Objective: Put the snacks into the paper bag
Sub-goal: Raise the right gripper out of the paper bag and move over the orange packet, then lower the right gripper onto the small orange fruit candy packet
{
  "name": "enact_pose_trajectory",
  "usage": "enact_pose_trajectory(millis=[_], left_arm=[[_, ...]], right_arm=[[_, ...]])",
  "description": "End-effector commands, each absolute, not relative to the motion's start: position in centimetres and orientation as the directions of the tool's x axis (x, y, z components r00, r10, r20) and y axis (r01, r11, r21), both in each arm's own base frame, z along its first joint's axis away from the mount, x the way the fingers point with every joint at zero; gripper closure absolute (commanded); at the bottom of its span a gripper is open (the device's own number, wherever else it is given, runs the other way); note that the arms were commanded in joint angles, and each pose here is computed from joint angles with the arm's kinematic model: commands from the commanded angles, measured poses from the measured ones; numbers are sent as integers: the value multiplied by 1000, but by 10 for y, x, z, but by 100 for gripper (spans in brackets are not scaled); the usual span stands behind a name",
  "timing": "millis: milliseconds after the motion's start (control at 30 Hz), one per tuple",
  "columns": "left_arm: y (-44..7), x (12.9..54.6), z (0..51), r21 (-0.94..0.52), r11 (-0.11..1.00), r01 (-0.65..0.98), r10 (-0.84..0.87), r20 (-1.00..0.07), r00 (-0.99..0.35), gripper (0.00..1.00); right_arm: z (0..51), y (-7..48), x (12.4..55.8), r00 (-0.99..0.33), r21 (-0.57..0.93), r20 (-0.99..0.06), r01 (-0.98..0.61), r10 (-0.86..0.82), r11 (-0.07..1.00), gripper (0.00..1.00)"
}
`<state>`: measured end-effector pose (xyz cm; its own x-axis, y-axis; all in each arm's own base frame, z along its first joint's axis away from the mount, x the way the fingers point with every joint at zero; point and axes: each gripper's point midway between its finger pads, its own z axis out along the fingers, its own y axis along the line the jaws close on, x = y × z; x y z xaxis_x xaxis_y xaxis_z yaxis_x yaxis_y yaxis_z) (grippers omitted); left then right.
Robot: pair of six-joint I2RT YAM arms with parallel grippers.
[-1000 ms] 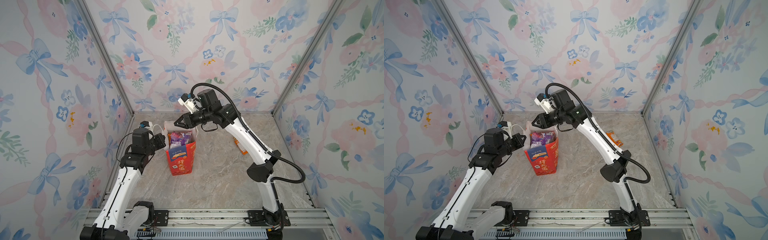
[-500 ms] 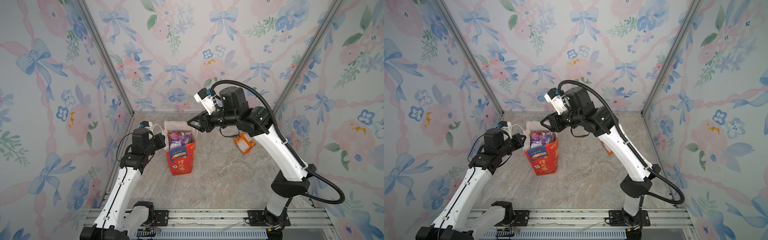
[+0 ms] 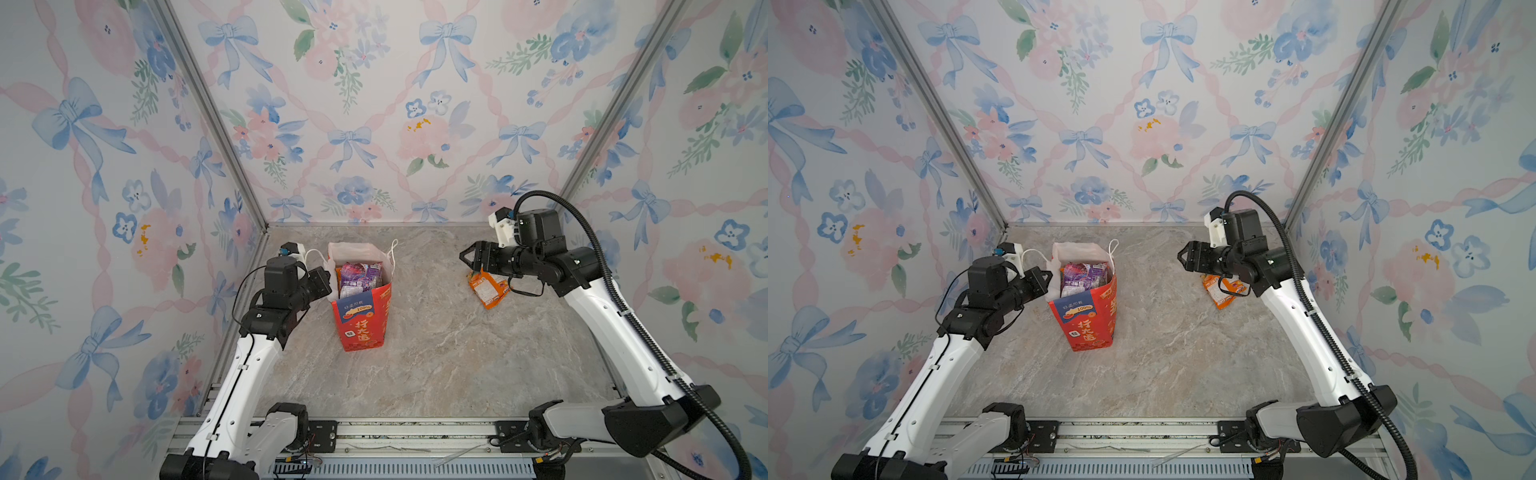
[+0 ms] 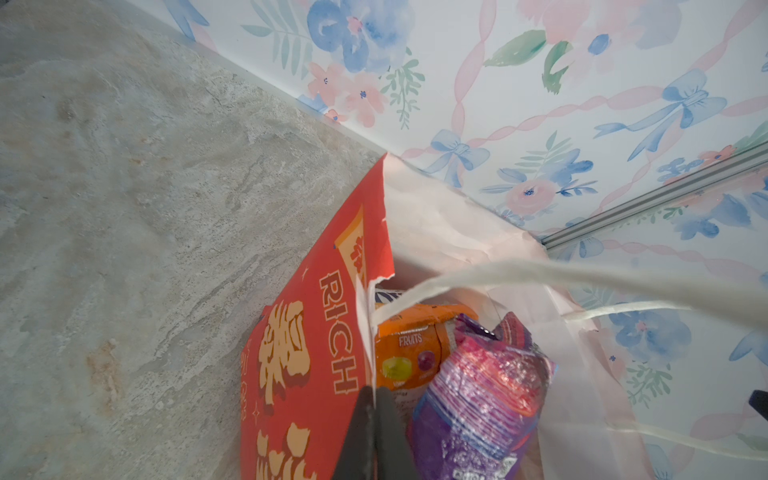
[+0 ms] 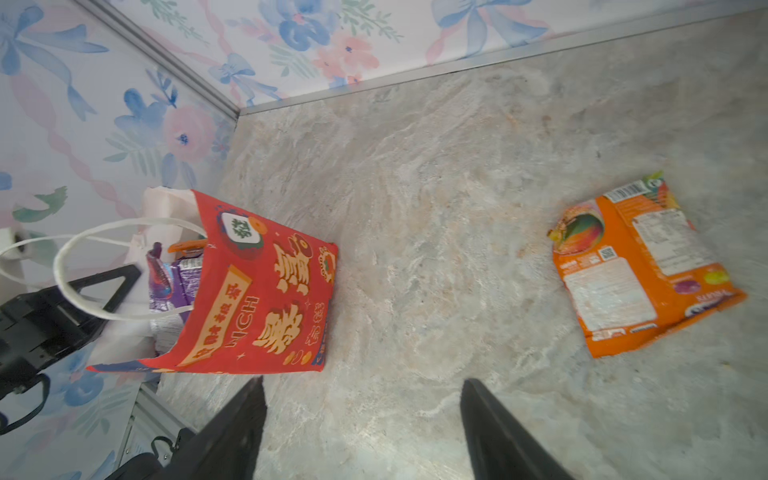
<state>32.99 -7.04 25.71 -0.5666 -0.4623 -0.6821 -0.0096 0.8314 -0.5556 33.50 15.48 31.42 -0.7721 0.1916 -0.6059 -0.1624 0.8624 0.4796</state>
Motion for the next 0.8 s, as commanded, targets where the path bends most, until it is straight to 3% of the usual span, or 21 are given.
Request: enact_pose_trajectory(millis=[0, 200, 500, 767], left_arm=[[-74, 329, 260, -563, 827, 1, -461, -678, -573, 100], [-74, 329, 260, -563, 827, -1, -461, -677, -574, 100], [-73, 328, 261, -561, 828, -1, -462, -681, -568, 100], [-77, 329, 262, -572, 820, 19, -457, -675, -580, 100]], right_arm=[[301, 128, 343, -758, 543, -569, -54, 320, 838, 15], [241, 67, 361, -764, 531, -465, 163, 447, 831, 0], [157, 11, 389, -726, 556, -305, 389, 616, 735, 3], [113, 8, 403, -747, 545, -221, 438, 627, 715, 3]])
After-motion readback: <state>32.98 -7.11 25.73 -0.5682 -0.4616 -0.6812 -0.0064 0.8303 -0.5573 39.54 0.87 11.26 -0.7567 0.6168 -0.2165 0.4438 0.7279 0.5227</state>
